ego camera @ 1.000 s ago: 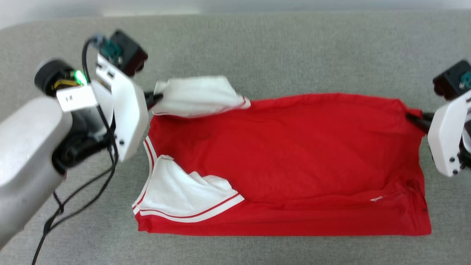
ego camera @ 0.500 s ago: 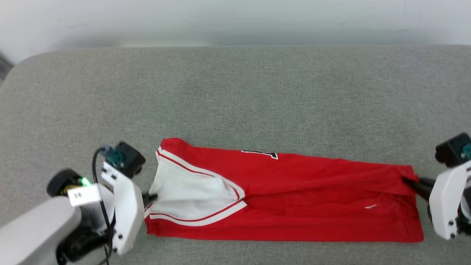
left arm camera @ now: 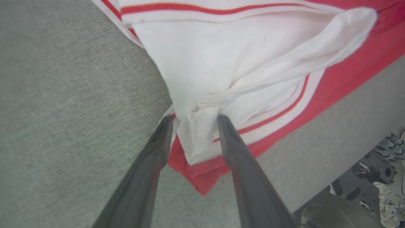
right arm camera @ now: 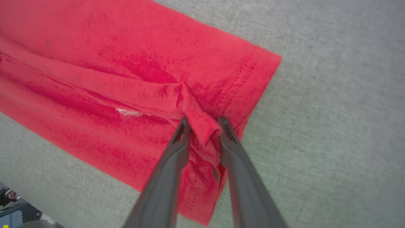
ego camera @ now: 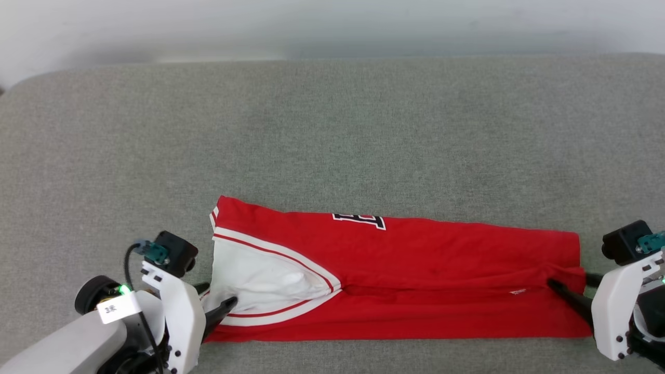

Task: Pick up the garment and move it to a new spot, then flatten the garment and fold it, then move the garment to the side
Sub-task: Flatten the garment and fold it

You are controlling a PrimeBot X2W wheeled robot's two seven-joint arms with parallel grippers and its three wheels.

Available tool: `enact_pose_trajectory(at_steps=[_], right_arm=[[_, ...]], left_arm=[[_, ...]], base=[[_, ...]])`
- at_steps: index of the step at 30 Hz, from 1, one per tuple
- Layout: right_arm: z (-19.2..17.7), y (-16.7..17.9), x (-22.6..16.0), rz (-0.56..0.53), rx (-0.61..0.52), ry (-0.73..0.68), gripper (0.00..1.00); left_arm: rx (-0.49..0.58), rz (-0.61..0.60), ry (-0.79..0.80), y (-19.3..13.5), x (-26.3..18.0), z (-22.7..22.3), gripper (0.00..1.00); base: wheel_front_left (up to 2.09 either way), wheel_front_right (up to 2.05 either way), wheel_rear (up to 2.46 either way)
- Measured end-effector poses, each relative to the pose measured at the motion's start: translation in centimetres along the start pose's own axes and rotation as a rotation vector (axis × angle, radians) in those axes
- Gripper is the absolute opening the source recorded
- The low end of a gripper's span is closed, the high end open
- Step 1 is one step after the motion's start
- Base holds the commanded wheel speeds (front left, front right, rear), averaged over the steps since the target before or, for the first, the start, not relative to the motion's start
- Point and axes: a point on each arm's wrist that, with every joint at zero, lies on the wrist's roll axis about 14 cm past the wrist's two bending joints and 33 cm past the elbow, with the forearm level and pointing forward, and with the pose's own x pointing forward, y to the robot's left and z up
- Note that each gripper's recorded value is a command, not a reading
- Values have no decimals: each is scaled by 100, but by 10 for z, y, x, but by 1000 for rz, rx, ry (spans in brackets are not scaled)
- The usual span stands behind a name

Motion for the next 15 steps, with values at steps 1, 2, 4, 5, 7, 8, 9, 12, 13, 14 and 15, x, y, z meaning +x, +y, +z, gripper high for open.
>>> enact_pose_trajectory(at_steps=[1, 2, 4, 5, 7, 8, 9, 12, 13, 14, 15], right_arm=[[4, 0, -2, -2, -7, -15, 100], [9, -1, -6, -8, -28, -32, 100], [23, -2, -14, -16, -50, -81, 100], [30, -2, -19, -16, -57, -103, 100], [41, -2, -30, -17, -71, -146, 100], [49, -4, -36, -26, -76, -173, 100], [58, -7, -43, -32, -72, -203, 100], [81, -17, -59, -56, -47, -287, 100], [82, -35, -67, -92, 17, -291, 100], [80, -40, -67, -95, 62, -286, 100], [76, -44, -66, -95, 103, -271, 100]], left_arm=[[-3, 9, -28, 1, -2, 5, 100], [-3, 20, -67, 2, -5, 11, 100], [7, 59, -168, 8, -13, 30, 100], [10, 82, -224, 11, -18, 40, 100], [16, 142, -343, 18, -30, 60, 100], [16, 177, -399, 22, -36, 67, 100], [20, 210, -449, 25, -42, 73, 100], [16, 285, -575, 29, -53, 83, 100], [13, 347, -675, 31, -58, 88, 100], [14, 374, -700, 33, -60, 89, 100], [7, 396, -720, 36, -61, 90, 100]], base=[[0, 0, 0], [0, 0, 0], [0, 0, 0], [0, 0, 0], [0, 0, 0], [0, 0, 0], [0, 0, 0], [0, 0, 0], [0, 0, 0], [0, 0, 0], [0, 0, 0]])
